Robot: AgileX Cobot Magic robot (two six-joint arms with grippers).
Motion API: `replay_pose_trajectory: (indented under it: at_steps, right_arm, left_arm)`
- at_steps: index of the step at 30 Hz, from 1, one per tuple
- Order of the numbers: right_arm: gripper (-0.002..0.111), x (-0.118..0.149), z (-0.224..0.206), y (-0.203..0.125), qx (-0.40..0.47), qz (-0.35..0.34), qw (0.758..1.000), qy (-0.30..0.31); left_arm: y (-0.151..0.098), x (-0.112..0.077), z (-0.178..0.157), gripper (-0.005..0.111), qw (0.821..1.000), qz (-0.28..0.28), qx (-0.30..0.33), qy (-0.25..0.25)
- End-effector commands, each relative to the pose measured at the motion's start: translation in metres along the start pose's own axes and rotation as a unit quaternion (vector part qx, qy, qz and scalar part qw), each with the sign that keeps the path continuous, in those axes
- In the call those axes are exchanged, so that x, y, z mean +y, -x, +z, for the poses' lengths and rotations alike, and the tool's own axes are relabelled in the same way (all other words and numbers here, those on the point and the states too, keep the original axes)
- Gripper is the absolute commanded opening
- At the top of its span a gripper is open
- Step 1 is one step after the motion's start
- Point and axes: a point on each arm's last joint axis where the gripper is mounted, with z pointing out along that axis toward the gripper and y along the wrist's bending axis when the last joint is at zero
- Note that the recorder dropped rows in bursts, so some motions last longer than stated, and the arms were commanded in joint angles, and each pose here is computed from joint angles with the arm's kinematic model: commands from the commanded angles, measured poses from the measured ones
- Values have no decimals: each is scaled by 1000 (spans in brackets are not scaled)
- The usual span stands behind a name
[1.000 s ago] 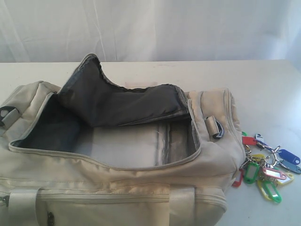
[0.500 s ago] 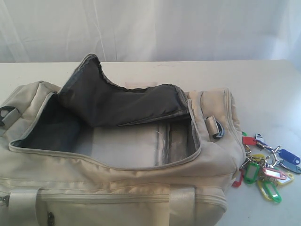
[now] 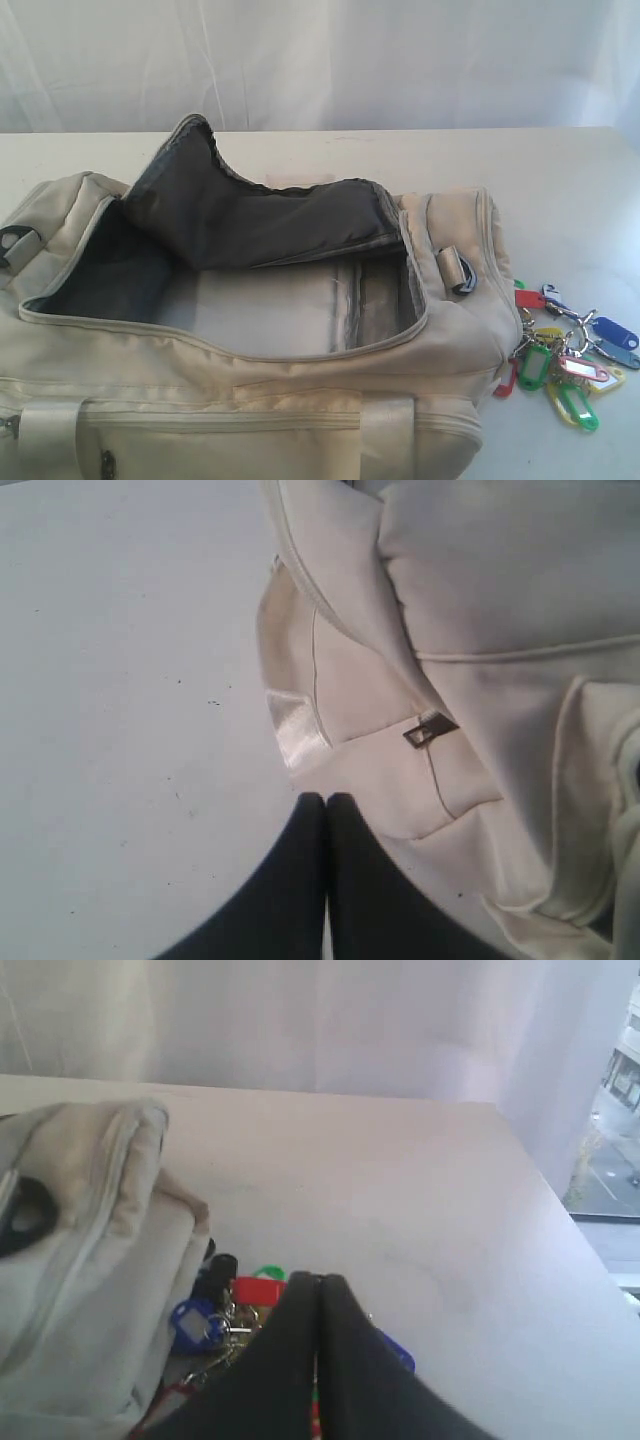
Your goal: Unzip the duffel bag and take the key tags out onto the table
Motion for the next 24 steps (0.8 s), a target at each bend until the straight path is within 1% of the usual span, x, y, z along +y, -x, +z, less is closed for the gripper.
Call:
replay_pose_trajectory:
  at_steps: [1, 3, 5, 10, 17, 24]
  right_arm:
    - [0, -1, -3, -28, -18, 17, 1000, -9]
    - [0, -1, -3, -31, 0, 22, 1000, -9]
    - [0, -1, -3, -38, 36, 27, 999, -9]
    - [0, 0, -3, -38, 37, 27, 999, -5]
    - [0, 4, -3, -38, 37, 20, 999, 32]
    - [0, 4, -3, -38, 37, 19, 999, 34]
  left_arm:
    - [-1, -1, 0, 0, 1000, -11, -1, -2]
    - [-1, -1, 0, 0, 1000, -11, -1, -2]
    - [-1, -1, 0, 0, 1000, -11, -2, -2]
    - [-1, -1, 0, 0, 1000, -10, 0, -2]
    - [-1, -1, 0, 0, 1000, -10, 0, -2]
    - [-1, -1, 0, 0, 1000, -10, 0, -2]
